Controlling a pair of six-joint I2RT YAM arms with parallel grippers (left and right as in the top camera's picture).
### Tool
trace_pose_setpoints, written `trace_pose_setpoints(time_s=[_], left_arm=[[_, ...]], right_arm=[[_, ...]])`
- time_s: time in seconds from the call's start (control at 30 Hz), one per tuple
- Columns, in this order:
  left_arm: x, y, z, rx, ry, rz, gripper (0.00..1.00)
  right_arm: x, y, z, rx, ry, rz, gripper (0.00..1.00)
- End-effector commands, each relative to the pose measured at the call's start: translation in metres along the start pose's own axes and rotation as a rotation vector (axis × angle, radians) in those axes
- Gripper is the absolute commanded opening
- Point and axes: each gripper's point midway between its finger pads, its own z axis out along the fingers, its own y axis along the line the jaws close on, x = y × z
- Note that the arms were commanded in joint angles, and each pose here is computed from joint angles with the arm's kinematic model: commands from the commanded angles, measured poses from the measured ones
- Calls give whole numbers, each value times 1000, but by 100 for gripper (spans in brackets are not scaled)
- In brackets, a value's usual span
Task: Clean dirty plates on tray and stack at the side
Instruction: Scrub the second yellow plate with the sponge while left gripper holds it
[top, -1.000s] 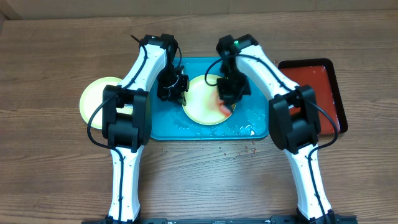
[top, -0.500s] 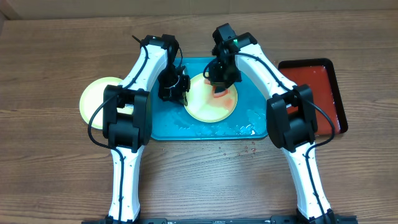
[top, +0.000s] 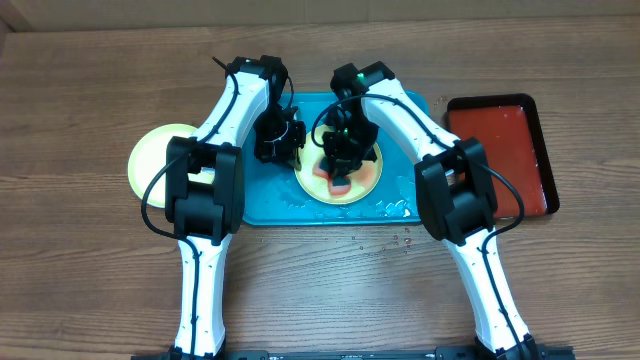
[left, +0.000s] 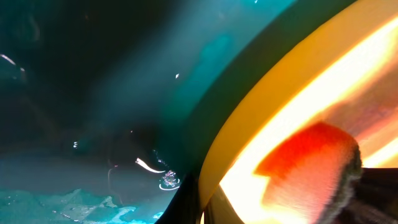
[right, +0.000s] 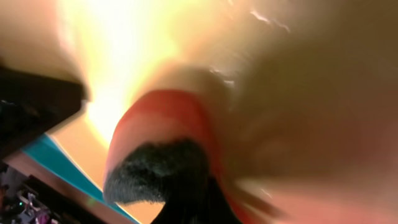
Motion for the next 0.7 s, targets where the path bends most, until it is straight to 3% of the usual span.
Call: trace_pose_setpoints(time_s=[0.0,0.17,0.33,0.53,0.67], left_arm=[[1,22,31,-80,51,-2,4],[1,22,31,-80,51,-2,4],[0,22,31,-80,50,-1,4],[-1,21,31,-79,44,1,4],[-1,21,31,-79,44,1,4]], right_arm=[[-5,-80,4,292,13,114,4],[-17,-112,-31,512,-92,181,4],[-44,-106,-36,505,-220,206,4],[-70,-48,-17,224,-269,70,4],[-67,-7,-10,17,-229,-57,4]])
